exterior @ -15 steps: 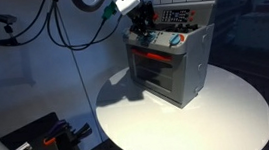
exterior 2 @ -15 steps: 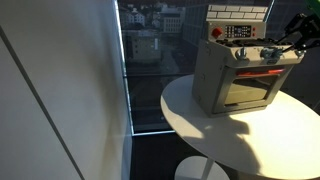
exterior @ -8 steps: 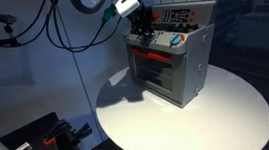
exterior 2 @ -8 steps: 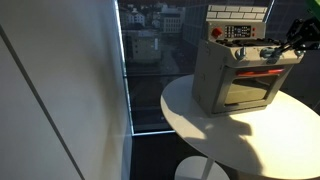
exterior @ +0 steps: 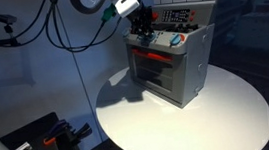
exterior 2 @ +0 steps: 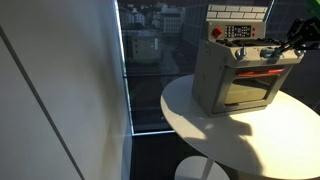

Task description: Turn the second blue knob from the right on the stove to the left

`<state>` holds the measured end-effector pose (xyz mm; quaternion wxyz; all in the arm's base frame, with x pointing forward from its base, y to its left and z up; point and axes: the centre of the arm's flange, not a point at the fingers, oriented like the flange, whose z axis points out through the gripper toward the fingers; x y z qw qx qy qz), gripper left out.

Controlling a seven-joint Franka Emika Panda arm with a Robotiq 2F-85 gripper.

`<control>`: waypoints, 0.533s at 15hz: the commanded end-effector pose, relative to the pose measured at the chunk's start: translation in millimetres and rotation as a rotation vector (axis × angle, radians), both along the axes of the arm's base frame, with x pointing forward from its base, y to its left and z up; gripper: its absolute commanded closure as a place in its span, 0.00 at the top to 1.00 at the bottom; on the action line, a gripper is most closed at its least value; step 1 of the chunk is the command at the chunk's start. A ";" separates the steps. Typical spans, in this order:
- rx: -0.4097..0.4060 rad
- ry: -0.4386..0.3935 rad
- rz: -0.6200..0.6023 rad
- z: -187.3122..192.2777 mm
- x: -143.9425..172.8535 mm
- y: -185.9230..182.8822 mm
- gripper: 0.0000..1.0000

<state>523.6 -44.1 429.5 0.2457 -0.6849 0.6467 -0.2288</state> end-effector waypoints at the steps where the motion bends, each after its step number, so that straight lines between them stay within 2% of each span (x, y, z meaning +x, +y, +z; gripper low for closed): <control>1: -0.035 -0.030 0.033 6.6 -6.7 -7.2 0.06; 8: -0.140 -0.042 0.135 11.7 -13.8 -11.5 0.05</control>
